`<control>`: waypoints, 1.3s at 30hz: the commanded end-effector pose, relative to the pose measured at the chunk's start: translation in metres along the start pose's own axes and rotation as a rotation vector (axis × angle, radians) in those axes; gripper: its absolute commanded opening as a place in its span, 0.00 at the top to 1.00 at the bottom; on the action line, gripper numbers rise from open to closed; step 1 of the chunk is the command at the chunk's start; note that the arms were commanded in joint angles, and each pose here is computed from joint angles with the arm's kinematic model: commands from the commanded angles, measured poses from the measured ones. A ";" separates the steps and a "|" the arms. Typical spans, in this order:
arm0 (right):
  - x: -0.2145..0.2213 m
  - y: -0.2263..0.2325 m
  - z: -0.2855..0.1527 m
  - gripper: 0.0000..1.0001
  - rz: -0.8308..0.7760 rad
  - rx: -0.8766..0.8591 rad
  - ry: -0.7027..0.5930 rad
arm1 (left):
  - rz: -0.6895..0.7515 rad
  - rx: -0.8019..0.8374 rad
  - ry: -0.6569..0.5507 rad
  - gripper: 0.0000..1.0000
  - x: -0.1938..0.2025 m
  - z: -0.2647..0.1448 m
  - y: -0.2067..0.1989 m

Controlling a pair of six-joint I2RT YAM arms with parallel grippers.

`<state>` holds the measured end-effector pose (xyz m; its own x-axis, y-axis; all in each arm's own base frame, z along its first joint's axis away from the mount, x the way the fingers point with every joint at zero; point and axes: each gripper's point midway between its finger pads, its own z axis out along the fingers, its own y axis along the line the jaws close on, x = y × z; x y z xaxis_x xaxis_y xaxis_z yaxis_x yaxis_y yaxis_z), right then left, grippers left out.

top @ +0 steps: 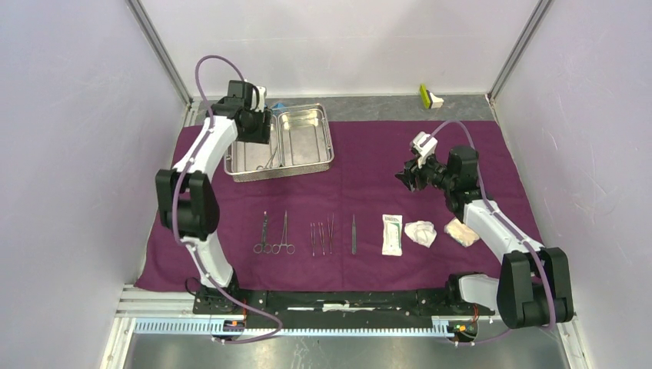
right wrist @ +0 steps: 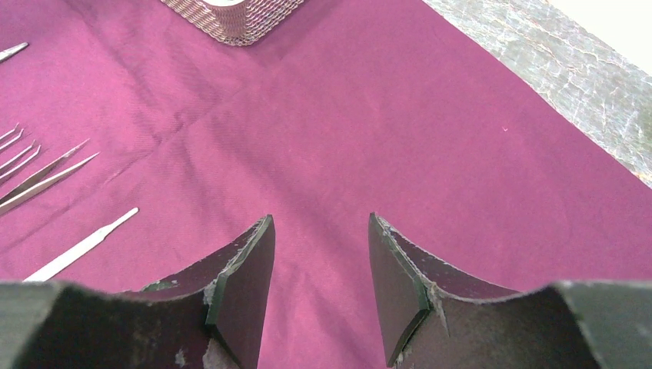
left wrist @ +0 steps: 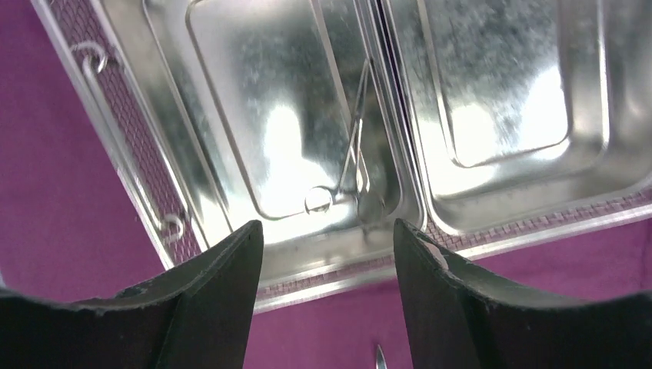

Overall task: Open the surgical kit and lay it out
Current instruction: Adjust the medical item in the container.

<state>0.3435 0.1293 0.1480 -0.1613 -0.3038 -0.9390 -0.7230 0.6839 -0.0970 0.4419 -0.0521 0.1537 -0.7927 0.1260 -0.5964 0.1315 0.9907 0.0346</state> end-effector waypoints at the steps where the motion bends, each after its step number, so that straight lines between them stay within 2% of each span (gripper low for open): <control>1: -0.016 -0.008 -0.003 0.46 -0.059 0.023 -0.028 | 0.037 -0.022 0.047 0.30 -0.009 0.035 0.015; 8: -0.002 -0.011 0.002 0.46 -0.056 0.013 0.026 | 0.031 0.063 0.189 0.28 0.016 0.070 0.023; 15: 0.016 -0.016 0.007 0.46 -0.051 0.010 0.086 | 0.068 0.135 0.317 0.26 0.059 0.081 0.023; 18: 0.023 -0.018 0.008 0.46 -0.048 0.017 0.108 | 0.084 0.175 0.320 0.24 0.063 0.078 0.017; 21: 0.029 -0.022 0.010 0.46 -0.043 0.029 0.128 | 0.114 0.193 0.319 0.16 0.064 0.079 0.014; 24: 0.032 -0.024 0.010 0.46 -0.039 0.034 0.139 | 0.138 0.190 0.326 0.13 0.066 0.081 0.013; 39: 0.042 -0.026 0.011 0.47 -0.043 0.039 0.166 | 0.243 0.139 0.312 0.15 0.057 0.104 -0.008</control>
<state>0.3502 0.1088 0.0939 -0.2849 -0.4262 -0.8586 -0.7151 0.6910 -0.1057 0.4394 -0.0509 0.0374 -0.9065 0.3107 -0.2859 0.3371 0.9403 -0.0468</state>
